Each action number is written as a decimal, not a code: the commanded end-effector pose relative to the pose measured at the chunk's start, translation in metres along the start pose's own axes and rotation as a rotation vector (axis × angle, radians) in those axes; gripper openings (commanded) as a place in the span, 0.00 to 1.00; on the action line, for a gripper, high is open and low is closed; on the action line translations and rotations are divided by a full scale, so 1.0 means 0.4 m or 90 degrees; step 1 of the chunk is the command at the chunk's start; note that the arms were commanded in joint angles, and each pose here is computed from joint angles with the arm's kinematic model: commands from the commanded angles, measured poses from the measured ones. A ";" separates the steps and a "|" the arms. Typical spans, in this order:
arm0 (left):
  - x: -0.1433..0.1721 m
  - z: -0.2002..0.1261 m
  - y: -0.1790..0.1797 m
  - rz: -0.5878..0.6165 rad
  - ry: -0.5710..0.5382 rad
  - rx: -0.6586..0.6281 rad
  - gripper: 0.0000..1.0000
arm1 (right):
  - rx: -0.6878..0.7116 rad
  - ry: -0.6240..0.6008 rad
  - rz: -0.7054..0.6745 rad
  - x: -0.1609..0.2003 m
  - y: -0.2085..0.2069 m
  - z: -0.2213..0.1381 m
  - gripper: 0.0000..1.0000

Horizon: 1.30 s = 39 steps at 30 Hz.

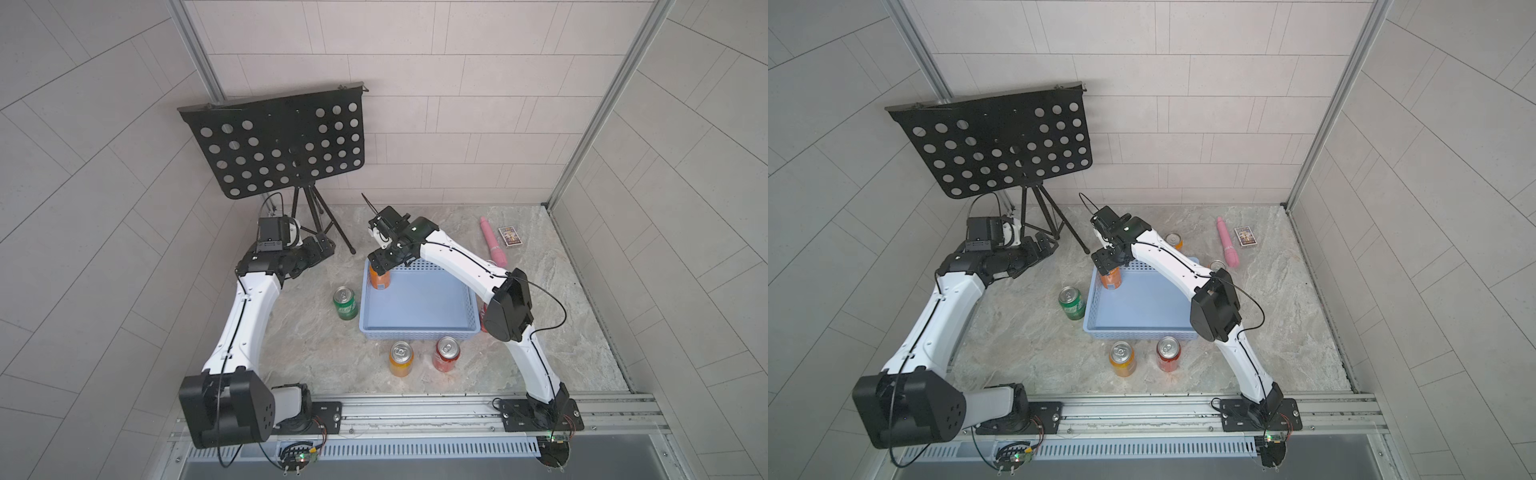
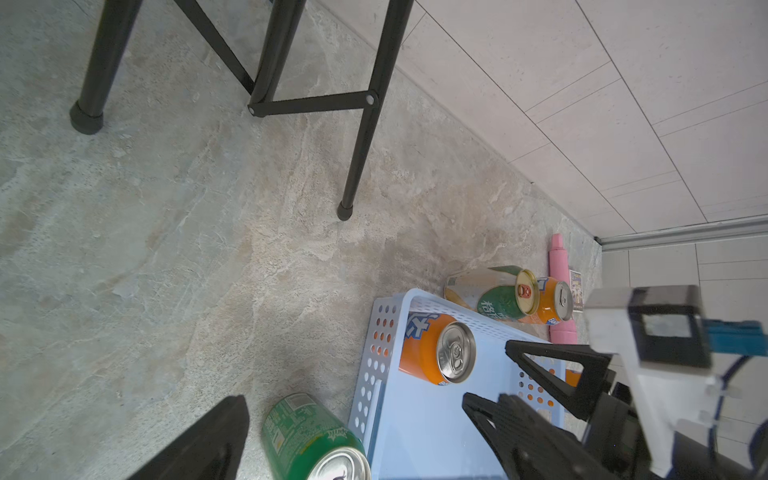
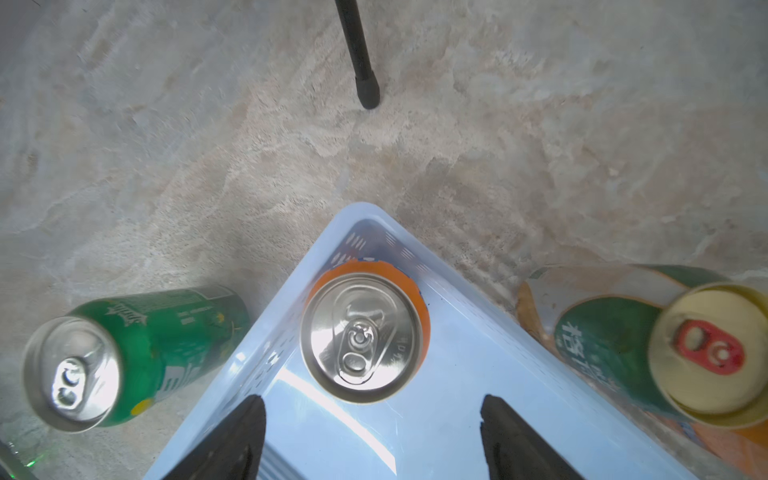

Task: Take out the drinks from the basket
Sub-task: Pick up the drink from the basket.

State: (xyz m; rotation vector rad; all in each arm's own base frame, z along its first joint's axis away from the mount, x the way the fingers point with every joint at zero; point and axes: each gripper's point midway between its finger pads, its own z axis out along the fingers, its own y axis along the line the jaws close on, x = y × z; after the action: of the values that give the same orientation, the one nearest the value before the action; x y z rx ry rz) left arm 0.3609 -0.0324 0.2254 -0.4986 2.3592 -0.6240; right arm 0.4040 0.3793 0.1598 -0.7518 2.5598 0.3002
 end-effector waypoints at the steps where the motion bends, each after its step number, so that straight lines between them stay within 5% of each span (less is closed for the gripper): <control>1: 0.005 0.015 -0.007 -0.005 0.023 0.016 1.00 | 0.021 -0.007 -0.010 -0.010 -0.004 0.001 0.85; 29: 0.017 0.035 -0.032 -0.019 0.051 0.063 1.00 | 0.034 0.034 0.001 0.015 -0.009 0.177 0.83; 39: 0.016 0.035 -0.029 -0.020 0.050 0.063 1.00 | 0.042 0.028 0.005 0.009 -0.014 0.148 0.53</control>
State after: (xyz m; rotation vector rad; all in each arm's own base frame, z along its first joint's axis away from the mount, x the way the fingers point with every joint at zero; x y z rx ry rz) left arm 0.3645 -0.0506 0.2130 -0.4890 2.4080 -0.7808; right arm 0.4271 0.3988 0.1020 -0.7483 2.5905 0.2366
